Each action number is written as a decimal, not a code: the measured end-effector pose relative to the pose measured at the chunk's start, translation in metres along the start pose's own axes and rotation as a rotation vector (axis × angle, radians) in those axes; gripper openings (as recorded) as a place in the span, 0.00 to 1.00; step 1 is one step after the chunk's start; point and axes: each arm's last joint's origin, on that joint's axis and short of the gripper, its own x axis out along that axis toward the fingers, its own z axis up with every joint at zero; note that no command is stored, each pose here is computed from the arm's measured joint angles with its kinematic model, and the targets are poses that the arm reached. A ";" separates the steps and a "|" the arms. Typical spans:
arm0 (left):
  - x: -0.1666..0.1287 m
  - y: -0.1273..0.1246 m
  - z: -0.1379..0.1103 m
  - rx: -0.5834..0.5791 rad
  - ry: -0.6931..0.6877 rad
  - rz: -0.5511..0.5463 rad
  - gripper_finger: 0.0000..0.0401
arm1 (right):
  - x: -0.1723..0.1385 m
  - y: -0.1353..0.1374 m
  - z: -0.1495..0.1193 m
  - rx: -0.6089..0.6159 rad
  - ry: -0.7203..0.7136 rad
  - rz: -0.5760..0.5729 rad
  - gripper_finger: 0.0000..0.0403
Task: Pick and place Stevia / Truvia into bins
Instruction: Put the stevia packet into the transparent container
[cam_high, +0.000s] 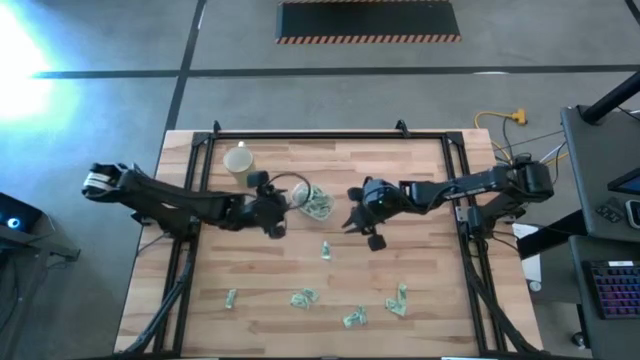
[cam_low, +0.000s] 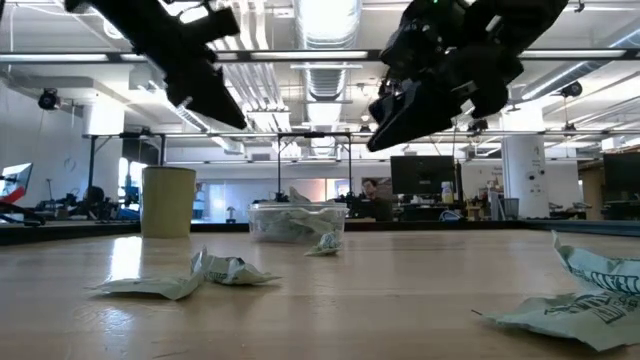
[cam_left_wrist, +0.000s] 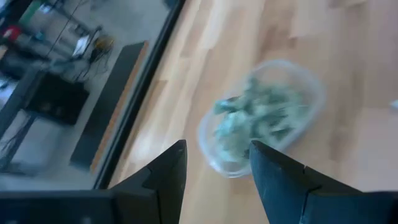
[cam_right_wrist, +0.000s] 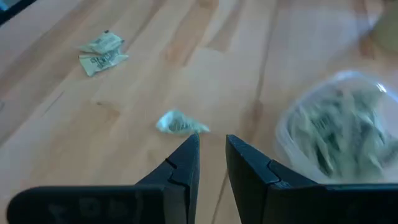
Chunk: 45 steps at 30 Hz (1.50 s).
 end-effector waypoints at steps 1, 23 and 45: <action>-0.005 -0.002 -0.001 0.003 -0.014 -0.016 0.40 | 0.005 0.000 -0.001 -0.019 -0.007 0.005 0.17; -0.029 -0.015 -0.009 0.048 -0.080 -0.113 0.40 | 0.095 -0.020 -0.015 0.012 0.220 0.083 0.17; -0.028 -0.015 -0.010 0.050 -0.077 -0.113 0.40 | 0.092 -0.019 -0.009 0.074 0.284 0.148 0.17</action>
